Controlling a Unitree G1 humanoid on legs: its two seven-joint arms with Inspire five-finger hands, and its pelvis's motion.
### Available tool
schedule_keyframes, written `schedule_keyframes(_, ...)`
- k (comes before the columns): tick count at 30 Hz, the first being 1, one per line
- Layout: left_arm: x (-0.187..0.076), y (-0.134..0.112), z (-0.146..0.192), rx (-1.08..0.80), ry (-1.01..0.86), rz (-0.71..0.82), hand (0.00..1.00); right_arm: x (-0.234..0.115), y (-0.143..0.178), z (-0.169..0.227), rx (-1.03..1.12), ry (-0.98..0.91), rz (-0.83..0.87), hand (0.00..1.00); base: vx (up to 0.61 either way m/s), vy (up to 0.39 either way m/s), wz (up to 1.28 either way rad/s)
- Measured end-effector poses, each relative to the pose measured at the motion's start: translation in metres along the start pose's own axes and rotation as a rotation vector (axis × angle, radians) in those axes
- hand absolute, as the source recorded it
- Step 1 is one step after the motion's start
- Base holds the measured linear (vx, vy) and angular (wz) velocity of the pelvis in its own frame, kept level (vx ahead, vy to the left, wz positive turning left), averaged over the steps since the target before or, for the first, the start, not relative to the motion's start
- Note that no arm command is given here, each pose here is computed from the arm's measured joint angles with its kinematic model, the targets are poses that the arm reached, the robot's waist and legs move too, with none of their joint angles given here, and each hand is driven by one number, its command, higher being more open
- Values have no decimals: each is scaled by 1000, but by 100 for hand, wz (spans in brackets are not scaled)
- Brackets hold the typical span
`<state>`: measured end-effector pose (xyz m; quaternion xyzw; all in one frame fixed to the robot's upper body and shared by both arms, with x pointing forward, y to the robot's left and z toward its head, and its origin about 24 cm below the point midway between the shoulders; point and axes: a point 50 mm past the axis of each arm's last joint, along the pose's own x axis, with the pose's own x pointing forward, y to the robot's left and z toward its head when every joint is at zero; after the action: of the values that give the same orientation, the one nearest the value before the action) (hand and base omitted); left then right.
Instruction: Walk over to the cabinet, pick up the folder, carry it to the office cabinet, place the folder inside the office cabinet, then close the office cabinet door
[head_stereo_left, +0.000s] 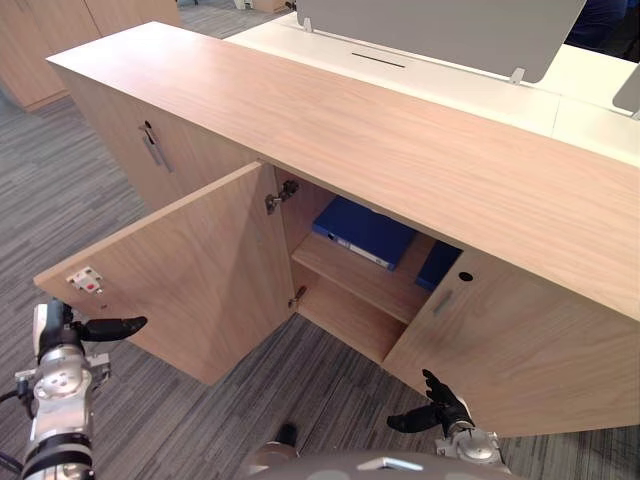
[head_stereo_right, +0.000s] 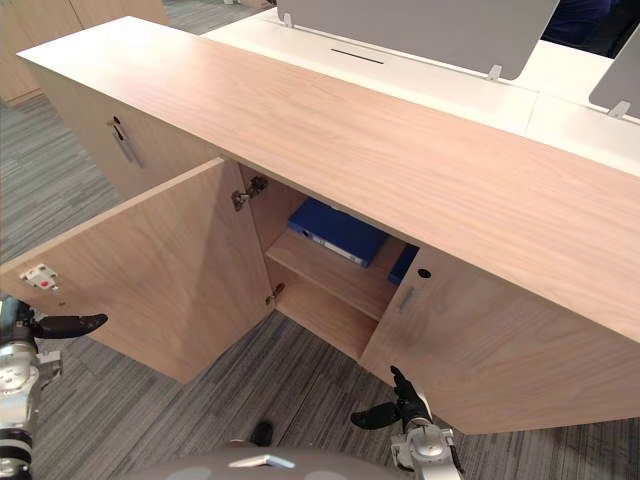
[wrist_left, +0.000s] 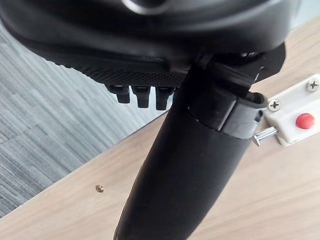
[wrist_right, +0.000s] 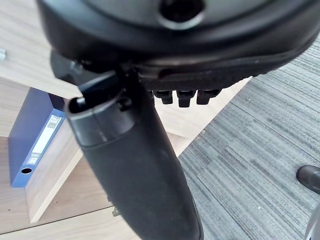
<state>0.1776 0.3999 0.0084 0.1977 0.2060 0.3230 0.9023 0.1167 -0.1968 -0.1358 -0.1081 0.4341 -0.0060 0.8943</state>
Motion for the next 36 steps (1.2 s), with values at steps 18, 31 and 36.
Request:
schedule_keyframes(18, -75, -67, -56, -159, 116, -202, 100, 3, -1, 4, 37, 3, -24, 100, -3, -1, 0)
schedule_keyframes(31, -144, -123, -96, -204, 310, -490, 100, 4, 4, 5, 50, 2, -20, 100, -24, -9, -14)
schedule_keyframes(36, -169, -152, -100, -171, 353, -686, 100, 6, 13, 12, 68, -13, -10, 100, -52, -9, -49)
